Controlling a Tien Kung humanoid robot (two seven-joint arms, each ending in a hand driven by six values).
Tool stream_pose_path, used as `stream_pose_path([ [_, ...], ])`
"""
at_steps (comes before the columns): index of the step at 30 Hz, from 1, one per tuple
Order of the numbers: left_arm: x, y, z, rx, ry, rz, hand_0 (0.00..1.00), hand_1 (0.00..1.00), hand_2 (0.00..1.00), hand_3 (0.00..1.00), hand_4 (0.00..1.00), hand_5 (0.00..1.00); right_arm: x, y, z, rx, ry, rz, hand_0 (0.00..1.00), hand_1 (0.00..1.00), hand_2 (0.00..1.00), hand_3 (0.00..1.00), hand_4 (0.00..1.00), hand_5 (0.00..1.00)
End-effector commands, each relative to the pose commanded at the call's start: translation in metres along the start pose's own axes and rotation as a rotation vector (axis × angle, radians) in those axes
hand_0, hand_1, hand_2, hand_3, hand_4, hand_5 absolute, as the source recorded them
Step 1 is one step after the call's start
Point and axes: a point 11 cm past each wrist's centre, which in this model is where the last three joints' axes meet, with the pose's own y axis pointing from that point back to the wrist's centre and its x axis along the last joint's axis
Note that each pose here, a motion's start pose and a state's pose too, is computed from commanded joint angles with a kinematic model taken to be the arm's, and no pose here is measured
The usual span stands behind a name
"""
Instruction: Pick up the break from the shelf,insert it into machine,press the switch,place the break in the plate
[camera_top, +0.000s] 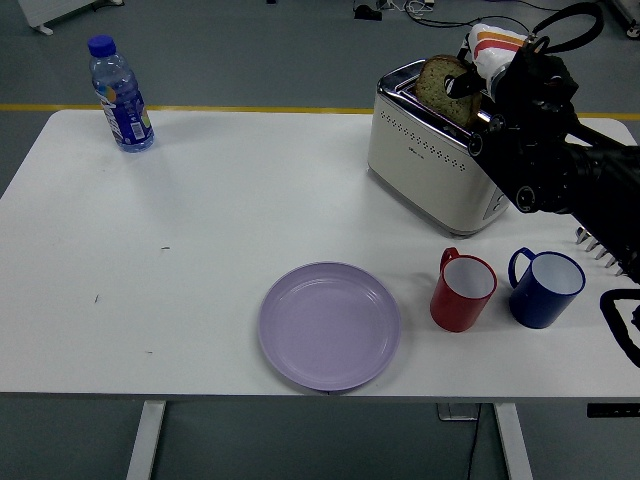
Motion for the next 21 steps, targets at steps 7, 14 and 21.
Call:
stream_pose_path([
  [7, -0.001, 0.0, -0.002, 0.003, 0.001, -0.003, 0.594, 0.417, 0.385, 0.556, 0.306, 0.921, 0.011, 0.004, -0.017, 0.056, 0.006, 0.047, 0.167, 0.263, 0.359, 0.48, 0.5, 0.06],
  [14, -0.002, 0.0, -0.003, 0.006, 0.005, -0.006, 0.594, 0.419, 0.384, 0.556, 0.304, 0.918, 0.029, 0.009, -0.037, 0.121, -0.002, 0.105, 0.153, 0.259, 0.352, 0.472, 0.502, 0.046],
  [21, -0.004, 0.0, -0.006, 0.011, 0.007, -0.009, 0.594, 0.417, 0.383, 0.556, 0.304, 0.919, 0.068, 0.013, -0.035, 0.157, -0.044, 0.201, 0.15, 0.255, 0.349, 0.47, 0.495, 0.032],
])
